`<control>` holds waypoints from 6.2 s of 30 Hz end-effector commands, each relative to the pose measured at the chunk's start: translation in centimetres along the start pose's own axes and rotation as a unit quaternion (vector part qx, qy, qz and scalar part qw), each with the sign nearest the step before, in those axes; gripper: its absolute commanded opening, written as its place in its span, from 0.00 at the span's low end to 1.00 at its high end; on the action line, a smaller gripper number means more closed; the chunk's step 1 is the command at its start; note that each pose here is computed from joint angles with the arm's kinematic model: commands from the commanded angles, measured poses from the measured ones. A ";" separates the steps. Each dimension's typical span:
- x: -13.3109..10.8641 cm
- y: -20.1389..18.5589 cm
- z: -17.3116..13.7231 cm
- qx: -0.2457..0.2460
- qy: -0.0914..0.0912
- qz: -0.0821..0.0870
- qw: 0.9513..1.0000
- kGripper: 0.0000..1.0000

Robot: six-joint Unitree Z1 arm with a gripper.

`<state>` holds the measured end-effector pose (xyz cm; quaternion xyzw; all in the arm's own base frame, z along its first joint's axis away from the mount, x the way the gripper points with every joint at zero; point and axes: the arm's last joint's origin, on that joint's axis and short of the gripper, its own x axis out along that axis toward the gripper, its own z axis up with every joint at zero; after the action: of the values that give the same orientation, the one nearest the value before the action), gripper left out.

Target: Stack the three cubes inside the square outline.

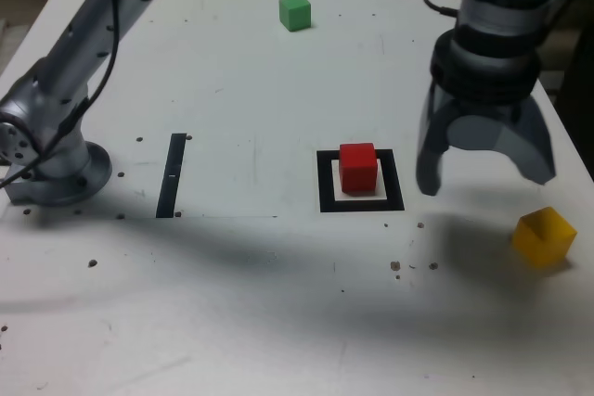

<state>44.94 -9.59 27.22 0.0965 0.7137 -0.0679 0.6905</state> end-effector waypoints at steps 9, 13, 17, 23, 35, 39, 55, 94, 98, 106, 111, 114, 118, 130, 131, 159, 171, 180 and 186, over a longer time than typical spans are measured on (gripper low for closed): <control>1.2 -0.5 2.4 0.041 -0.008 -0.008 0.999 1.00; 1.7 -0.5 3.1 0.059 -0.013 -0.009 0.998 1.00; 1.9 -0.5 3.8 0.079 -0.019 -0.007 0.997 1.00; 2.4 -0.5 4.5 0.099 -0.023 -0.005 0.995 1.00; 2.5 -0.8 4.8 0.193 -0.034 0.002 0.981 1.00; 2.4 -1.0 4.9 0.267 -0.041 0.004 0.963 1.00; 2.2 -1.1 5.1 0.375 -0.045 0.035 0.925 0.99; 4.9 -3.0 6.5 0.369 -0.024 0.067 0.927 0.49; 4.8 -3.0 6.4 0.370 -0.024 0.068 0.926 0.43; 4.9 -3.0 6.3 0.371 -0.020 0.069 0.926 0.42; 4.8 -3.0 6.3 0.372 -0.020 0.069 0.926 0.42; 4.5 -3.0 6.2 0.370 -0.021 0.069 0.926 0.42; 3.4 -3.0 5.7 0.364 -0.025 0.070 0.929 0.42; -0.6 -2.5 2.7 0.315 -0.020 0.064 0.947 0.42; -0.8 -2.4 2.3 0.308 -0.019 0.062 0.949 0.42; -3.1 2.6 -7.0 0.013 -0.008 0.027 1.000 0.41; -1.3 4.8 -9.4 -0.061 -0.003 0.005 0.998 0.41; -0.3 5.3 -10.6 -0.080 0.002 -0.007 0.997 0.41; 0.2 5.2 -10.8 -0.085 0.004 -0.012 0.996 0.41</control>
<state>35.81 -2.10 27.47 0.0318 0.7228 -0.0162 0.6901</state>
